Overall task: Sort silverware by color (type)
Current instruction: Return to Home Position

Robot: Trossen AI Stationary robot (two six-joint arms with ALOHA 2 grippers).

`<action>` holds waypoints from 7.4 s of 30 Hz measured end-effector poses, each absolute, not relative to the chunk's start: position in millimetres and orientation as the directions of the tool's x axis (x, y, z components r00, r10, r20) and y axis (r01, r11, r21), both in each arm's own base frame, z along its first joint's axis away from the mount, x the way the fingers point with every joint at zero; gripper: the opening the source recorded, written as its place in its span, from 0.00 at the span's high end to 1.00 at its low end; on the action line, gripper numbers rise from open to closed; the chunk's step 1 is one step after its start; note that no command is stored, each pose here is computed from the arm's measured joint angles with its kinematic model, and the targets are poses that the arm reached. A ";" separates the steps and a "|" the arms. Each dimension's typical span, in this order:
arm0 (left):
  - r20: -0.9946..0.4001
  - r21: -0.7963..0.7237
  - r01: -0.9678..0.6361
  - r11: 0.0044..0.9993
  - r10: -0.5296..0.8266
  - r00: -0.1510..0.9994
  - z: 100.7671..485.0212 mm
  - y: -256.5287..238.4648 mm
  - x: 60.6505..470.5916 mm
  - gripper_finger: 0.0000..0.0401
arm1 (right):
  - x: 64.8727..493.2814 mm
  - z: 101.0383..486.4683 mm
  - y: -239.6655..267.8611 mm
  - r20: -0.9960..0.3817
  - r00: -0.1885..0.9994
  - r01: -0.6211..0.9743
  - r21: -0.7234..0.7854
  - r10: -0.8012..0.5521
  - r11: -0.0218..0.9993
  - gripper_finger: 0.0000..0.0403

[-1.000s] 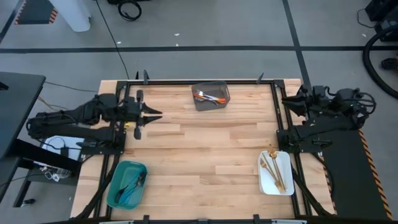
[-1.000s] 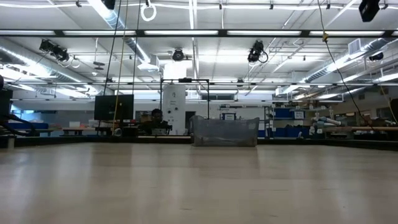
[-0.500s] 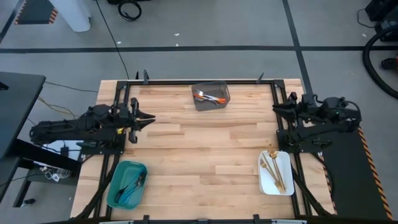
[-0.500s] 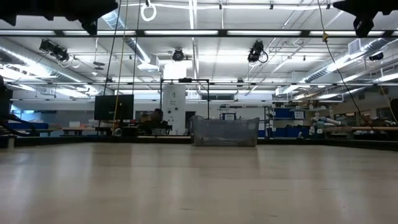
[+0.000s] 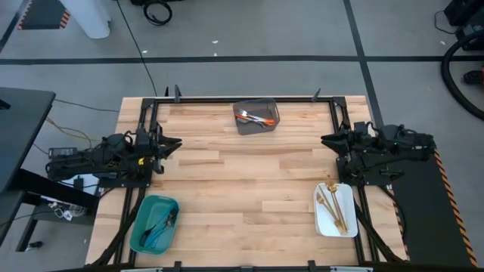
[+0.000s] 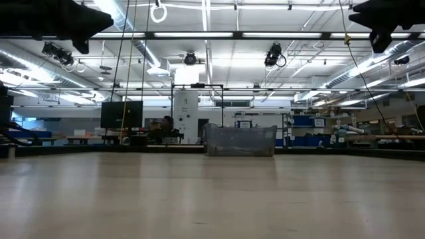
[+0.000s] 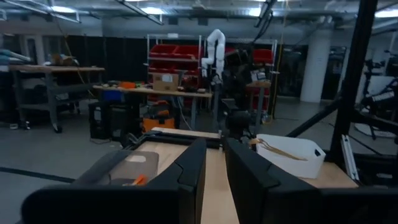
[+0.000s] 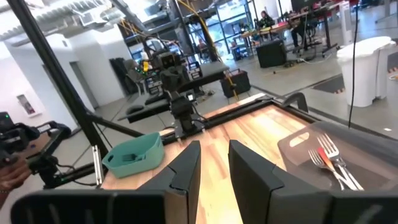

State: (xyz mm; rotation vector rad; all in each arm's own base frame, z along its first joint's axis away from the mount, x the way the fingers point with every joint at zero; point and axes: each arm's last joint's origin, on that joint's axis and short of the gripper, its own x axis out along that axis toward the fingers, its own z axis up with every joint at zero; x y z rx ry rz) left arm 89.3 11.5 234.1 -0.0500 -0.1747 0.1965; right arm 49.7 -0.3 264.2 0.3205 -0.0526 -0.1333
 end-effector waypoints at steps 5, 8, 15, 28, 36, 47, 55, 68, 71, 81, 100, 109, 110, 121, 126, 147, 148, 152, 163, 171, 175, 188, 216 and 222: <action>0.191 -0.093 -0.211 0.973 0.225 0.956 219.5 11.8 85.1 0.83 | 56.9 255.7 0.9 0.042 0.989 0.118 0.319 -0.139 0.941 0.78; 0.193 -0.099 -0.211 0.972 0.227 0.954 214.0 11.9 84.9 0.83 | 61.4 249.3 1.9 0.044 0.990 0.115 0.300 -0.134 0.947 0.78; 0.167 -0.099 -0.219 0.971 0.233 0.958 209.5 12.2 86.4 0.83 | 68.7 238.4 3.5 0.053 0.991 0.100 0.299 -0.121 0.949 0.78; 0.136 -0.136 -0.226 0.965 0.244 0.960 206.5 12.5 86.8 0.83 | 87.2 204.7 6.9 0.127 0.985 0.078 0.298 -0.120 0.951 0.78; 0.120 -0.154 -0.244 0.957 0.263 0.957 177.5 13.9 95.5 0.83 | 95.0 180.8 8.2 0.158 0.980 0.069 0.301 -0.121 0.951 0.78; 0.107 -0.117 -0.223 0.968 0.235 0.966 176.0 10.7 96.0 0.83 | 94.7 182.5 8.4 0.175 0.978 0.061 0.285 -0.115 0.957 0.78; 0.106 -0.103 -0.226 0.969 0.237 0.966 175.9 10.8 96.1 0.83 | 94.3 182.2 5.6 0.168 0.963 0.161 0.263 -0.210 0.951 0.78; 0.157 -0.017 -0.237 0.971 0.237 0.959 180.8 10.9 95.4 0.83 | 93.8 182.6 3.7 0.168 0.946 0.222 0.281 -0.276 0.934 0.78; 0.157 -0.017 -0.237 0.971 0.237 0.959 180.8 10.9 95.4 0.83 | 93.8 182.6 3.7 0.169 0.946 0.222 0.281 -0.276 0.934 0.78; 0.157 -0.017 -0.237 0.971 0.237 0.959 180.7 10.9 95.5 0.83 | 93.8 182.6 3.7 0.168 0.946 0.222 0.281 -0.276 0.934 0.78; 0.157 -0.017 -0.237 0.971 0.237 0.959 180.6 10.9 95.5 0.83 | 93.8 182.6 3.7 0.168 0.946 0.222 0.281 -0.276 0.934 0.78; 0.157 -0.017 -0.237 0.971 0.237 0.959 180.6 10.9 95.5 0.83 | 93.8 182.6 3.7 0.168 0.946 0.222 0.281 -0.276 0.933 0.78; 0.157 -0.017 -0.237 0.971 0.237 0.959 180.6 10.9 95.5 0.83 | 93.8 182.6 3.7 0.168 0.946 0.222 0.281 -0.276 0.934 0.78; 0.157 -0.017 -0.237 0.971 0.237 0.959 180.6 10.9 95.5 0.83 | 93.8 182.6 3.7 0.168 0.946 0.222 0.281 -0.276 0.934 0.78; 0.157 -0.017 -0.237 0.971 0.237 0.959 180.6 10.9 95.5 0.83 | 93.8 182.6 3.7 0.168 0.946 0.222 0.281 -0.276 0.934 0.78; 0.157 -0.017 -0.238 0.971 0.237 0.959 180.6 10.9 95.5 0.83 | 93.8 182.6 3.7 0.168 0.946 0.222 0.282 -0.276 0.933 0.78; 0.157 -0.017 -0.237 0.971 0.237 0.959 180.6 10.9 95.5 0.83 | 93.8 182.5 3.7 0.168 0.946 0.222 0.282 -0.276 0.933 0.78; 0.157 -0.017 -0.238 0.971 0.237 0.959 180.6 10.9 95.5 0.83 | 93.8 182.6 3.7 0.168 0.946 0.222 0.281 -0.276 0.934 0.78; 0.157 -0.017 -0.237 0.971 0.237 0.959 180.5 10.9 95.5 0.83 | 93.8 182.6 3.7 0.168 0.946 0.222 0.282 -0.276 0.933 0.78; 0.157 -0.017 -0.237 0.971 0.237 0.959 180.5 10.9 95.5 0.83 | 93.8 182.6 3.7 0.168 0.946 0.222 0.282 -0.276 0.933 0.78; 0.157 -0.017 -0.238 0.971 0.237 0.959 180.5 10.9 95.5 0.83 | 93.8 182.6 3.7 0.168 0.946 0.222 0.281 -0.276 0.934 0.78; 0.157 -0.017 -0.237 0.971 0.237 0.959 180.5 10.9 95.5 0.83 | 93.8 182.6 3.7 0.168 0.946 0.222 0.282 -0.276 0.933 0.78; 0.157 -0.017 -0.237 0.971 0.237 0.959 180.5 10.9 95.5 0.83 | 93.8 182.6 3.7 0.168 0.946 0.222 0.282 -0.276 0.933 0.78; 0.157 -0.017 -0.237 0.971 0.237 0.959 180.5 10.9 95.5 0.83 | 93.8 182.6 3.7 0.168 0.946 0.222 0.281 -0.276 0.934 0.78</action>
